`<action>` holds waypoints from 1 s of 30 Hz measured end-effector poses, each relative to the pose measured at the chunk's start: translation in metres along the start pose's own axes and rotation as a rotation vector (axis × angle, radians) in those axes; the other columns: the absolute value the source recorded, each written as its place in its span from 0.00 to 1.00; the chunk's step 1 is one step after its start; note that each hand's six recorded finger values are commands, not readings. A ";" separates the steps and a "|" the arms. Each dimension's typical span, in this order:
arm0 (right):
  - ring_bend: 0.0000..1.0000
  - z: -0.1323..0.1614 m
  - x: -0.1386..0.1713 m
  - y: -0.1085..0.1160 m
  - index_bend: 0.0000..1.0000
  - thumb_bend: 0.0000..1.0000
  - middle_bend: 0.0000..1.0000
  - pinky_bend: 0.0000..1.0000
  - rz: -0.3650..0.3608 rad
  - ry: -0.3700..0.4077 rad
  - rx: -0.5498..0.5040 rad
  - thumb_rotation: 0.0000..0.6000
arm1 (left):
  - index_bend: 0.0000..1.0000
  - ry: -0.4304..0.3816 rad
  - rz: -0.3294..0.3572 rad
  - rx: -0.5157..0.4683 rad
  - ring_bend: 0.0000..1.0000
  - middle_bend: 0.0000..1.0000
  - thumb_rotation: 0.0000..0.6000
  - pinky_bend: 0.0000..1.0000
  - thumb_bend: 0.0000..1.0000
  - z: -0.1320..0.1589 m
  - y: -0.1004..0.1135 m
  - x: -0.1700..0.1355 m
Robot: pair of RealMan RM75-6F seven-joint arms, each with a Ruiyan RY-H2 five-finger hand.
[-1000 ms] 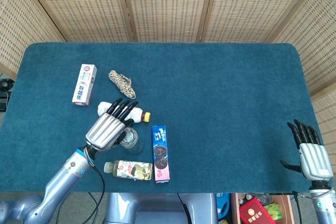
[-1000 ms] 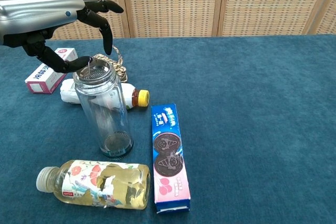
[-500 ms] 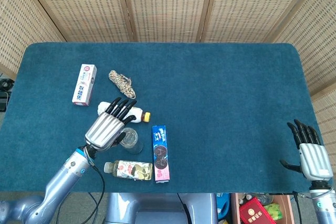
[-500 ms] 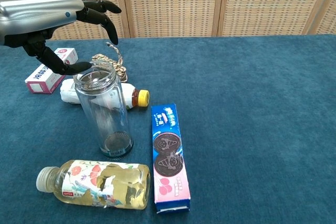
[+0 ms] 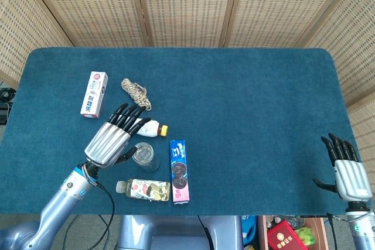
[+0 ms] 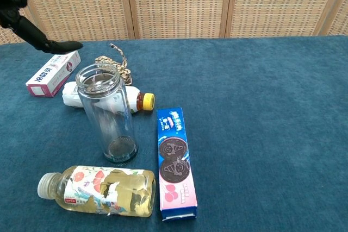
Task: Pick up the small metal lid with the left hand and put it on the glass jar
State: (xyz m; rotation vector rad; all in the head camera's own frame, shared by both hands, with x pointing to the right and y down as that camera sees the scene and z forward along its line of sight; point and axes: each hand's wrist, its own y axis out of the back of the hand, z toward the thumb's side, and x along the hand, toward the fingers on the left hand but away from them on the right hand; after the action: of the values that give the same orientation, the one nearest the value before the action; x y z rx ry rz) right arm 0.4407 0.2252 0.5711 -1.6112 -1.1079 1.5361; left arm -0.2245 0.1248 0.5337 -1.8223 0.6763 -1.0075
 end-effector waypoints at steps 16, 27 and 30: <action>0.00 0.010 0.000 0.001 0.00 0.02 0.00 0.00 -0.049 0.043 0.029 1.00 | 0.00 0.243 0.019 0.077 0.00 0.00 1.00 0.00 0.20 -0.084 -0.033 -0.097; 0.00 0.018 0.002 -0.001 0.00 0.02 0.00 0.00 -0.069 0.067 0.060 1.00 | 0.00 0.420 0.020 0.175 0.00 0.00 1.00 0.00 0.20 -0.128 -0.071 -0.175; 0.00 0.018 0.001 -0.002 0.00 0.02 0.00 0.00 -0.068 0.064 0.061 1.00 | 0.00 0.452 0.005 0.184 0.00 0.00 1.00 0.00 0.20 -0.136 -0.081 -0.190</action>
State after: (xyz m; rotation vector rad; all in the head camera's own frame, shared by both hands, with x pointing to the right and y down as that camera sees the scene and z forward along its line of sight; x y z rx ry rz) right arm 0.4228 0.2247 0.5707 -1.5551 -1.0600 1.4504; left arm -0.4361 0.2457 0.5728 -1.4429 0.8238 -1.4488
